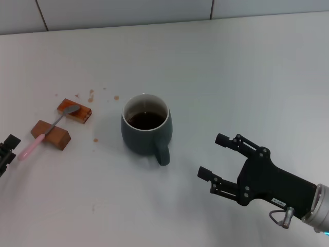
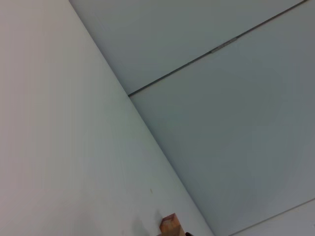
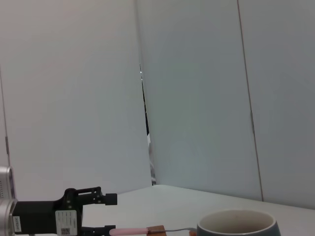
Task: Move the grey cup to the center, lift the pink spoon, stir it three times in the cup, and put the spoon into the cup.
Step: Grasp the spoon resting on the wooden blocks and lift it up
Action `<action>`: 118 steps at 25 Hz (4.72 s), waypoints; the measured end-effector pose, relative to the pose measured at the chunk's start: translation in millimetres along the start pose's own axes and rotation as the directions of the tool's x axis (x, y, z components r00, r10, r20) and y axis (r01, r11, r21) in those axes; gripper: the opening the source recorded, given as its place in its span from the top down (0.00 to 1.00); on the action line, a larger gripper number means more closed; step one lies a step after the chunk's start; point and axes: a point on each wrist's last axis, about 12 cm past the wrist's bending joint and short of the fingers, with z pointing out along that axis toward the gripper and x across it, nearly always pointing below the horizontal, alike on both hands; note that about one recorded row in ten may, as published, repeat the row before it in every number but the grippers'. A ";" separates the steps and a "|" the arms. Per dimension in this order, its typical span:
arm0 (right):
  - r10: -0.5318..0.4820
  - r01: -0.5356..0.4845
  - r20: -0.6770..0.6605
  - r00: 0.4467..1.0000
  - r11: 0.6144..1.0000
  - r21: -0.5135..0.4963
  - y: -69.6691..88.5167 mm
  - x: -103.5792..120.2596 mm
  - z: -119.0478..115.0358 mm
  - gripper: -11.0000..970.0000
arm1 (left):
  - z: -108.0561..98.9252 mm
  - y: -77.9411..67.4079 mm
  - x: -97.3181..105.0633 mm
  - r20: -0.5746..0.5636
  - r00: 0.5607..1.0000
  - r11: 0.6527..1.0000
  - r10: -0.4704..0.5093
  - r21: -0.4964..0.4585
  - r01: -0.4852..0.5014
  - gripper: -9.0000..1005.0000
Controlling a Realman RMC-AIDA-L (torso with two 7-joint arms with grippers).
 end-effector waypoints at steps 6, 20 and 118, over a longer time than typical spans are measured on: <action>0.000 0.000 0.000 1.000 1.000 0.000 0.0 0.0 0.0 0.13 | 3.5 -0.3 2.5 -0.009 1.000 1.000 -0.019 0.000 0.019 0.19; -0.003 0.003 0.004 1.000 1.000 -0.004 -0.7 -0.9 1.2 0.13 | 12.4 -0.6 5.6 -0.041 0.998 0.999 -0.038 -0.005 0.038 0.19; -0.004 0.004 -0.002 1.000 1.000 -0.020 -0.9 -1.2 3.4 0.13 | 38.4 -3.4 16.9 -0.091 0.979 0.983 -0.183 -0.031 0.181 0.59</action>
